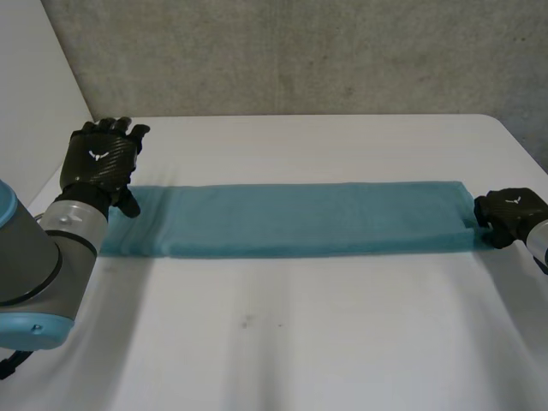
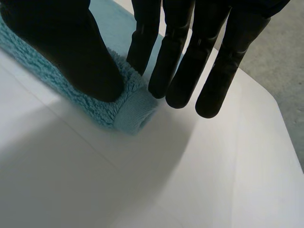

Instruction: Fold the laundry

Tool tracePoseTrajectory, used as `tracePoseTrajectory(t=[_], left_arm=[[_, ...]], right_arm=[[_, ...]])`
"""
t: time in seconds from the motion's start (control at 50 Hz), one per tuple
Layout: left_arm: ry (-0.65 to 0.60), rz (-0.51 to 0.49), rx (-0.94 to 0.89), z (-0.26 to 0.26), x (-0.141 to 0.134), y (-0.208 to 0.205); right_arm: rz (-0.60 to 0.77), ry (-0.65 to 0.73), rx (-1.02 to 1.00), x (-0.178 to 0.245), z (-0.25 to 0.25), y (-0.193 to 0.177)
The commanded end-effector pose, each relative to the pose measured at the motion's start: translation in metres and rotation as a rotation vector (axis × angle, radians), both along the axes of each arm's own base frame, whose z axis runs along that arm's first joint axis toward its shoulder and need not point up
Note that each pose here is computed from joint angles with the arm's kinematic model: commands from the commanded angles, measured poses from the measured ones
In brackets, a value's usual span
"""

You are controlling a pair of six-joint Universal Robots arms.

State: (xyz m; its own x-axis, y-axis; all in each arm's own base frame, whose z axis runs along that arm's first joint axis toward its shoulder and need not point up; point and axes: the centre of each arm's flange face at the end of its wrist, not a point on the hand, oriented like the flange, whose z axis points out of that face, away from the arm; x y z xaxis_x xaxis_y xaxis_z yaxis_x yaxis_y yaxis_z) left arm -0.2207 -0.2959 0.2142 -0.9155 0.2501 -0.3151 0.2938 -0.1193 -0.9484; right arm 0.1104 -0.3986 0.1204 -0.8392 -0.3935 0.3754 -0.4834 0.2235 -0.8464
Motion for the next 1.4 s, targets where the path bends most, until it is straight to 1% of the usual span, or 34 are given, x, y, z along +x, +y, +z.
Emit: tracePoseTrajectory(t=[0.02,0.08,0.12,0.14,0.18,0.3,0.36,0.38,0.4,0.44,0.46,0.5,0.52,0.54,0.56,0.6,0.62,0.66,0.68,0.7,0.72,0.76,0.84,0.88,1.0,1.04,1.1,1.16,1.2,1.26,1.3,1.32,1.36,1.4], left_arm=[[0.000,0.001,0.002,0.000,0.000,0.001],[0.000,-0.001,-0.001,0.001,0.000,0.002],[0.001,0.002,-0.002,0.001,0.001,0.001],[0.001,0.002,-0.002,0.001,0.001,0.001],[0.001,0.004,-0.004,0.002,0.001,0.001],[0.001,0.010,-0.009,0.003,0.002,0.000],[0.001,0.012,-0.009,0.003,0.002,0.000],[0.001,0.012,-0.009,0.003,0.002,0.001],[0.001,0.012,-0.009,0.003,0.002,0.001],[0.004,0.012,-0.018,0.006,0.003,0.001],[0.004,0.012,-0.018,0.006,0.003,0.001],[0.006,0.015,-0.020,0.007,0.003,0.001],[0.006,0.015,-0.020,0.007,0.003,0.001],[0.007,0.015,-0.022,0.008,0.003,0.001],[0.007,0.015,-0.022,0.008,0.003,0.001],[0.007,0.016,-0.024,0.009,0.004,0.001],[0.007,0.016,-0.025,0.009,0.004,0.001],[0.008,0.018,-0.026,0.010,0.004,0.000],[0.008,0.018,-0.026,0.010,0.004,0.000],[0.007,0.019,-0.025,0.009,0.005,0.000],[0.007,0.019,-0.025,0.009,0.005,0.000],[0.007,0.019,-0.025,0.009,0.005,0.000],[0.007,0.019,-0.025,0.009,0.005,0.000],[0.007,0.018,-0.025,0.009,0.005,0.000],[0.007,0.015,-0.026,0.009,0.005,0.000],[0.006,0.013,-0.027,0.009,0.004,-0.001],[0.008,0.004,-0.039,0.012,0.001,-0.001],[0.009,-0.005,-0.054,0.015,-0.003,-0.003],[0.017,-0.048,-0.065,0.017,-0.017,0.000],[0.017,-0.089,-0.065,0.015,-0.031,0.005],[0.020,-0.156,-0.067,0.012,-0.056,0.011],[0.020,-0.157,-0.067,0.012,-0.056,0.011],[0.015,-0.210,-0.050,0.003,-0.078,0.014],[0.012,-0.230,-0.041,-0.002,-0.086,0.014]], right_arm=[[-0.225,0.090,-0.065,-0.055,0.011,-0.023],[-0.273,0.129,-0.089,-0.069,0.017,-0.029],[-0.352,0.227,-0.125,-0.101,0.029,-0.039],[-0.353,0.228,-0.125,-0.101,0.029,-0.039],[-0.391,0.341,-0.160,-0.125,0.042,-0.045],[-0.374,0.404,-0.224,-0.123,0.060,-0.054],[-0.333,0.342,-0.283,-0.095,0.078,-0.056],[-0.289,0.307,-0.327,-0.070,0.092,-0.055],[-0.289,0.306,-0.327,-0.070,0.092,-0.055],[-0.159,0.252,-0.400,-0.008,0.112,-0.044],[-0.158,0.251,-0.401,-0.008,0.113,-0.044],[-0.013,0.207,-0.452,0.057,0.123,-0.027],[-0.012,0.207,-0.453,0.058,0.123,-0.026],[0.076,0.184,-0.483,0.092,0.129,-0.014],[0.077,0.184,-0.483,0.092,0.129,-0.014],[0.264,0.127,-0.548,0.159,0.138,0.020],[0.265,0.127,-0.548,0.159,0.138,0.020],[0.444,0.069,-0.608,0.216,0.141,0.059],[0.444,0.069,-0.609,0.216,0.141,0.060],[0.529,0.041,-0.624,0.241,0.136,0.078],[0.530,0.041,-0.624,0.241,0.136,0.079],[0.690,-0.003,-0.604,0.284,0.108,0.113],[0.799,-0.023,-0.543,0.311,0.074,0.139],[0.853,-0.011,-0.459,0.324,0.034,0.155],[0.812,0.019,-0.400,0.323,0.015,0.150],[0.735,0.030,-0.405,0.318,0.024,0.140],[0.693,0.026,-0.409,0.314,0.034,0.136],[0.610,-0.028,-0.422,0.303,0.067,0.130],[0.499,-0.103,-0.379,0.274,0.091,0.116],[0.444,-0.140,-0.345,0.255,0.099,0.109],[0.351,-0.206,-0.283,0.222,0.108,0.101],[0.351,-0.206,-0.283,0.222,0.108,0.101],[0.254,-0.236,-0.201,0.188,0.101,0.095],[0.206,-0.240,-0.151,0.172,0.093,0.093]])
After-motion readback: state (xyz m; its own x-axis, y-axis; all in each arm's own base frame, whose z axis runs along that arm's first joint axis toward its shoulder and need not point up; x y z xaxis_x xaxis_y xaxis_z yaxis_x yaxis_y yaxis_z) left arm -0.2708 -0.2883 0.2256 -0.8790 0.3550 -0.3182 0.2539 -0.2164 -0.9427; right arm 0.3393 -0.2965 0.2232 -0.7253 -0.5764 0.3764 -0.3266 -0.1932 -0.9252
